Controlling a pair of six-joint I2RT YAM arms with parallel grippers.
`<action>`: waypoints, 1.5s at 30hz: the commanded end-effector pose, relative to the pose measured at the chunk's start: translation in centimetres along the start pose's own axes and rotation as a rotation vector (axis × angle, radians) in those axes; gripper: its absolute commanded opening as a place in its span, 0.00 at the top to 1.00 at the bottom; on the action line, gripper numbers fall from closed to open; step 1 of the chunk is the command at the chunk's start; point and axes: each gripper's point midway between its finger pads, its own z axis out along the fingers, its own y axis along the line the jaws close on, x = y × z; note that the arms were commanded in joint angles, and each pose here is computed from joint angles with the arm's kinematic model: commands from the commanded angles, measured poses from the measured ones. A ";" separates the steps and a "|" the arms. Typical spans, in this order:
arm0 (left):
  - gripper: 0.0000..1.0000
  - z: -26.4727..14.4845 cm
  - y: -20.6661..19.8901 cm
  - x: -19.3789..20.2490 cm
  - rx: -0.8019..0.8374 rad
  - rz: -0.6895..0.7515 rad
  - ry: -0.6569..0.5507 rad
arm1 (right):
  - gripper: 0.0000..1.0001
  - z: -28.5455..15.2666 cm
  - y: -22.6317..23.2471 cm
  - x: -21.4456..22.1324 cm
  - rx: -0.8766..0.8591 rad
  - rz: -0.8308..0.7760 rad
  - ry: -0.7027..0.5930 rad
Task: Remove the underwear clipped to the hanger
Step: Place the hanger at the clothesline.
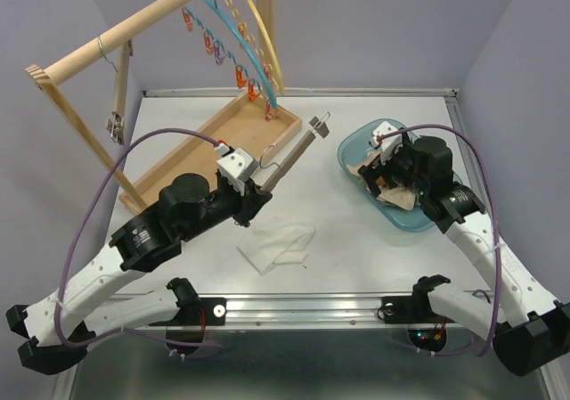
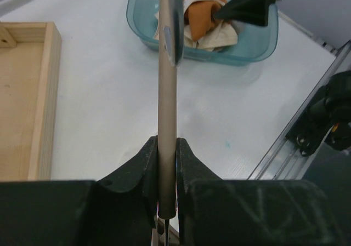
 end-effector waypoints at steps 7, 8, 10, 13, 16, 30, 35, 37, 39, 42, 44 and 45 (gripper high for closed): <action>1.00 -6.7 0.7 -11.0 -0.110 -0.198 -0.184 | 0.00 0.3 -0.9 -2.0 0.046 0.035 -0.101; 1.00 -6.9 0.9 -10.9 -0.126 -0.201 -0.162 | 0.00 0.3 -0.9 -2.0 0.046 0.035 -0.101; 1.00 -7.7 1.1 -12.5 -0.144 -0.218 -0.187 | 0.00 0.3 -0.8 -2.0 0.043 0.037 -0.103; 1.00 -8.1 1.3 -13.6 -0.166 -0.240 -0.199 | 0.00 0.4 -0.7 -1.9 0.040 0.037 -0.102; 1.00 -7.9 1.4 -13.8 -0.177 -0.249 -0.188 | 0.00 0.4 -0.7 -1.8 0.041 0.037 -0.100; 1.00 -6.0 -0.4 -13.4 -0.094 -0.301 -0.152 | 0.00 0.4 -0.8 -1.8 0.044 0.033 -0.104; 1.00 -5.3 -1.0 -11.8 -0.056 -0.329 -0.149 | 0.00 0.4 -0.8 -1.8 0.045 0.032 -0.105; 1.00 -4.6 -1.2 -11.0 -0.045 -0.335 -0.142 | 0.00 0.4 -0.8 -1.8 0.044 0.030 -0.104; 1.00 -4.0 -1.5 -10.1 -0.026 -0.343 -0.129 | 0.00 0.4 -0.7 -1.8 0.045 0.030 -0.105; 1.00 -3.2 -1.8 -9.2 -0.009 -0.346 -0.116 | 0.00 0.4 -0.8 -1.7 0.046 0.027 -0.103; 1.00 -3.1 -1.9 -9.1 0.002 -0.347 -0.117 | 0.00 0.4 -0.8 -1.7 0.045 0.026 -0.102; 1.00 -3.0 -2.1 -9.1 0.009 -0.351 -0.126 | 0.00 0.4 -0.8 -1.6 0.046 0.028 -0.100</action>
